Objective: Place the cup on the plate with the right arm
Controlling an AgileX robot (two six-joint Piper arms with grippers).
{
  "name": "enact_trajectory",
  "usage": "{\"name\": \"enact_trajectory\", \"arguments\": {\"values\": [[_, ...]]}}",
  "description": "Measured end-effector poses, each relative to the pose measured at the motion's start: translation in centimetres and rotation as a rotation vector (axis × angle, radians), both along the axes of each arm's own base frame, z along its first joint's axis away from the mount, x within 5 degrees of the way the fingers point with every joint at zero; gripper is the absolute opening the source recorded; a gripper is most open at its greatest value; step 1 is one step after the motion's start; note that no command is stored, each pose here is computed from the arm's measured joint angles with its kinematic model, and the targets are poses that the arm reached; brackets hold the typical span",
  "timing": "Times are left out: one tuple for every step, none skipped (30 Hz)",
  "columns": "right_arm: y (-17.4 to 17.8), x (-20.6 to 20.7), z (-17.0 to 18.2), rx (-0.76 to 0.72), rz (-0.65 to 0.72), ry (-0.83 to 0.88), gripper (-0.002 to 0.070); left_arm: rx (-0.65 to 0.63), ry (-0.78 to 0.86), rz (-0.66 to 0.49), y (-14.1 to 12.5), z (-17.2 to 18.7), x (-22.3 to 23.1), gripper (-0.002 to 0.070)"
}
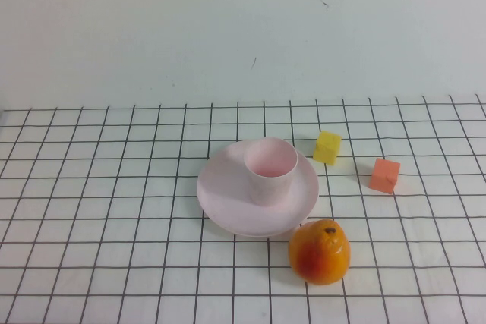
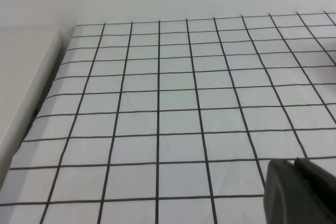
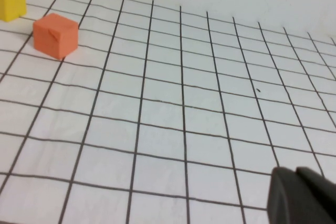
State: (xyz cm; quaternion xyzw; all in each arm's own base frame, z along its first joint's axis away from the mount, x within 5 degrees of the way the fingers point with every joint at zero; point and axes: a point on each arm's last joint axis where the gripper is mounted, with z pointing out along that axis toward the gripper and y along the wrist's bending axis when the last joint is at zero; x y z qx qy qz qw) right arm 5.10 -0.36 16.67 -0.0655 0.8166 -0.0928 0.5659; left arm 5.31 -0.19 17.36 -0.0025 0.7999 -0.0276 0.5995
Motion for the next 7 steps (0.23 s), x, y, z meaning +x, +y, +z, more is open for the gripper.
{"name": "enact_trajectory", "arguments": {"values": [[0.0,-0.01,-0.01,0.007,-0.002,0.001,-0.0002,0.0,0.0,0.0,0.0,0.0,0.0,-0.0003],[0.0,-0.01,-0.01,0.011,-0.004,0.001,-0.0002,0.0,0.0,0.0,0.0,0.0,0.0,-0.0003],[0.0,-0.01,-0.01,0.015,-0.005,0.0,-0.0002,0.0,0.0,0.0,0.0,0.0,0.0,-0.0003],[0.0,-0.01,-0.01,0.018,-0.007,0.0,-0.0002,0.0,0.0,0.0,0.0,0.0,0.0,-0.0003],[0.0,-0.01,-0.01,0.02,-0.007,0.0,-0.0002,0.0,0.0,0.0,0.0,0.0,0.0,-0.0003],[0.0,-0.01,-0.01,0.022,-0.008,0.0,-0.0002,0.0,0.0,0.0,0.0,0.0,0.0,-0.0003],[0.0,-0.01,-0.01,0.024,-0.009,0.0,-0.0002,0.0,0.0,0.0,0.0,0.0,0.0,-0.0003]]}}
